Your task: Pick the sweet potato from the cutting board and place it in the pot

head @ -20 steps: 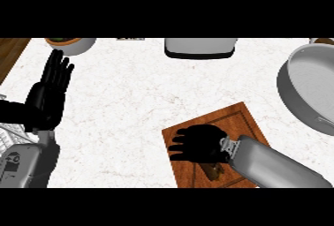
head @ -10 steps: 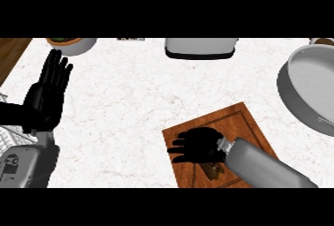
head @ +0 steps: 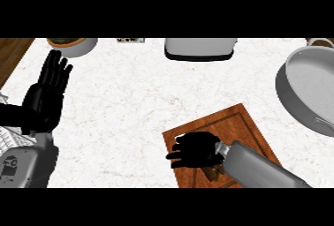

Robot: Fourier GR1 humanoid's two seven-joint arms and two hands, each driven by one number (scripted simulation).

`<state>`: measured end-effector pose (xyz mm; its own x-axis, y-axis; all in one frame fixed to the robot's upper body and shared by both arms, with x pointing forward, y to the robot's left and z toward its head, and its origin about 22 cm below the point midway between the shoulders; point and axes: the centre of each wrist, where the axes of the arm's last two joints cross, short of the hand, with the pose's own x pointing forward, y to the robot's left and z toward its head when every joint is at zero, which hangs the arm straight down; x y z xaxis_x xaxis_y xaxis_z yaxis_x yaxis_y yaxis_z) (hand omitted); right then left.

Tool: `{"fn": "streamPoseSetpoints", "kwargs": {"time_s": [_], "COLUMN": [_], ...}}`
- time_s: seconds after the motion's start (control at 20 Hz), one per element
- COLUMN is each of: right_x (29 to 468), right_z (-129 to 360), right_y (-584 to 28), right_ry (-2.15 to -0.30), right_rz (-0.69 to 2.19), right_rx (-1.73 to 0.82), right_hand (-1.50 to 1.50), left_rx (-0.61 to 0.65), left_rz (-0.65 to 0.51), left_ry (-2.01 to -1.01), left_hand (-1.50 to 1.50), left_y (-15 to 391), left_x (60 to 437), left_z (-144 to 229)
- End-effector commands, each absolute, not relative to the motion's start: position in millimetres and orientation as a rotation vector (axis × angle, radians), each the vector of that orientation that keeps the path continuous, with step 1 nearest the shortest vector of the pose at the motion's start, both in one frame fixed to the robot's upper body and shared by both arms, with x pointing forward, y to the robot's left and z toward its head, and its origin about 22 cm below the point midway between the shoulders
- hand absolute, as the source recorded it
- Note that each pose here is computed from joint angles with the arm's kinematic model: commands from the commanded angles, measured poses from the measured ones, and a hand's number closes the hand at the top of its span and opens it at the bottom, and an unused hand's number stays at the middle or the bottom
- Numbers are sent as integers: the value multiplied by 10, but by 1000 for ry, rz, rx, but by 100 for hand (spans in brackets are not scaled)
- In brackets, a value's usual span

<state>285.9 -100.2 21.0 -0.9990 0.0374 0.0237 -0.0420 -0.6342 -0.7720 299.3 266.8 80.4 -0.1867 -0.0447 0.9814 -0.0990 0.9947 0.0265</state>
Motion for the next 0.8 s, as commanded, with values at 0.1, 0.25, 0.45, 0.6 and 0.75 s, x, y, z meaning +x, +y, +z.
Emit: {"fn": "streamPoseSetpoints", "kwargs": {"time_s": [0.1, 0.25, 0.45, 0.6, 0.75], "right_x": [2647, 2753, 2523, 2439, 2303], "right_z": [124, 288, 162, 134, 345], "right_y": [-1037, -1193, -951, -1077, -1028], "right_ry": [-1326, -1492, -1618, -1619, -1680], "right_rz": [2814, 2801, 2127, 1767, 1526], "right_rx": [177, 28, -267, -402, -504], "right_hand": [150, 150, 150, 150, 150], "left_rx": [123, 105, 150, 188, 181], "left_rz": [43, 56, 108, 123, 109], "left_ry": [-1755, -1765, -1754, -1739, -1744], "left_hand": [0, 0, 0, 0, 0], "left_y": [2899, 2704, 2802, 2916, 2864], "left_x": [2991, 2893, 2937, 2859, 2885], "left_z": [881, 449, 769, 686, 706]}}
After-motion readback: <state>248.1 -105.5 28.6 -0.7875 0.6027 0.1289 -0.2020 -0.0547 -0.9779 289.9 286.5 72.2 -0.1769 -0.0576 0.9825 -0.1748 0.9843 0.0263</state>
